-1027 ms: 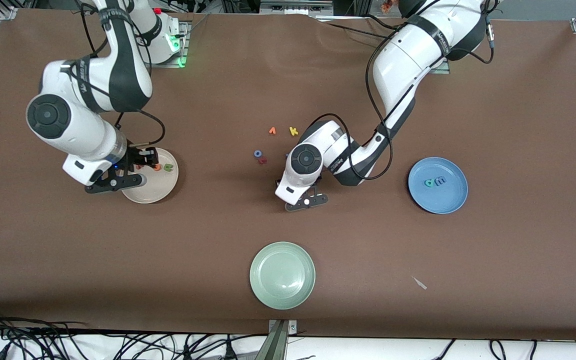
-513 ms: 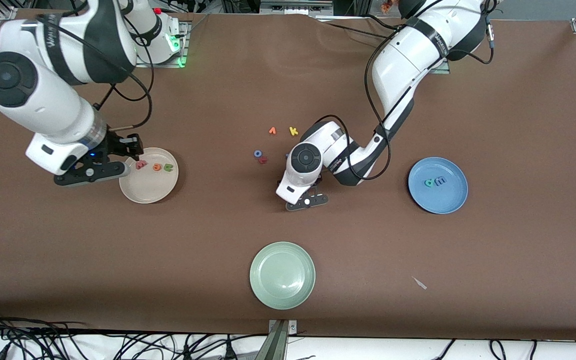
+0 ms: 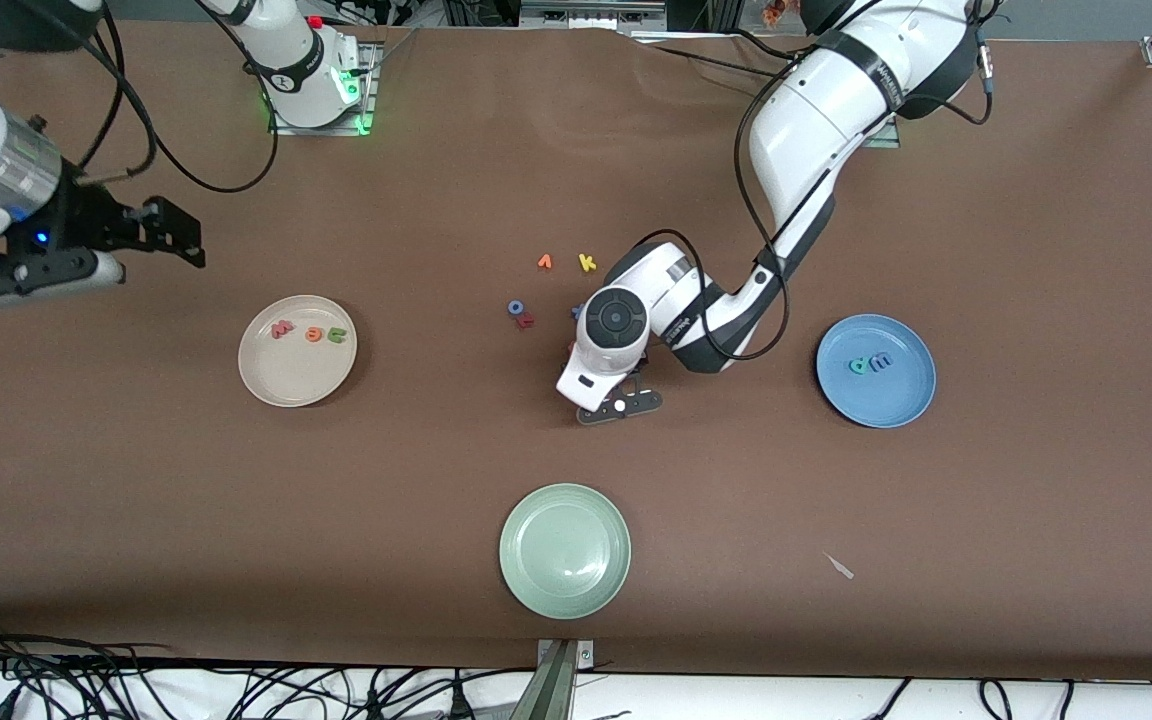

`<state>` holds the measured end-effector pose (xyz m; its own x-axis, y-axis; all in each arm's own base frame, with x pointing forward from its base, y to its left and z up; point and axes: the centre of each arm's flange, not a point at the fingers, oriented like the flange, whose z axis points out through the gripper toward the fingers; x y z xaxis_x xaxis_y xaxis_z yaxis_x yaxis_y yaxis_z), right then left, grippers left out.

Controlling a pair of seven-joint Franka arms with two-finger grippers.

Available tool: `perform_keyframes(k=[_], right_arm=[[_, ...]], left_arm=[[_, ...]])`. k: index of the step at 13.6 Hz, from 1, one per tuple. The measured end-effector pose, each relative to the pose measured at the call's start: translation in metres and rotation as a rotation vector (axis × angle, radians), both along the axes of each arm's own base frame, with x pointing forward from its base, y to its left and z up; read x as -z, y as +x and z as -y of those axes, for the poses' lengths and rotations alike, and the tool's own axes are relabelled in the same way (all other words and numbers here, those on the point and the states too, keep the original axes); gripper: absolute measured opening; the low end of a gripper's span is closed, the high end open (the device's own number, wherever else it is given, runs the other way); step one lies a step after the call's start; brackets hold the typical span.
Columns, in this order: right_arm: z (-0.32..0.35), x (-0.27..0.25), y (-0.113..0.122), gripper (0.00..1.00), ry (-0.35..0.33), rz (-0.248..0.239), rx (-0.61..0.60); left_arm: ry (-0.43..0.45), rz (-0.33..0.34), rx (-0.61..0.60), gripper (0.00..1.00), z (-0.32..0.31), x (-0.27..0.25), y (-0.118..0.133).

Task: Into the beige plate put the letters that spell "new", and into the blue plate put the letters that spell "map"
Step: 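Place the yellow a on the blue plate with the left gripper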

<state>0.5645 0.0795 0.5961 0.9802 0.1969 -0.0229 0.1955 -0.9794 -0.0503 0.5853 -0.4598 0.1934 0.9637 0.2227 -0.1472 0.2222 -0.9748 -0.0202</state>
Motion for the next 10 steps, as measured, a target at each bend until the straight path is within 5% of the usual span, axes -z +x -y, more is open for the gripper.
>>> perform_keyframes(k=[3,10], right_arm=[[-0.001,-0.002,-0.018,0.99,0.000,-0.004,0.006],[0.003,0.003,-0.009,1.00,0.001,0.007,0.020]], left_arm=[[0.053,-0.046,0.100,0.28,-0.052,-0.057,0.026],[0.041,-0.178,0.419,0.28,-0.235,-0.152,0.079]])
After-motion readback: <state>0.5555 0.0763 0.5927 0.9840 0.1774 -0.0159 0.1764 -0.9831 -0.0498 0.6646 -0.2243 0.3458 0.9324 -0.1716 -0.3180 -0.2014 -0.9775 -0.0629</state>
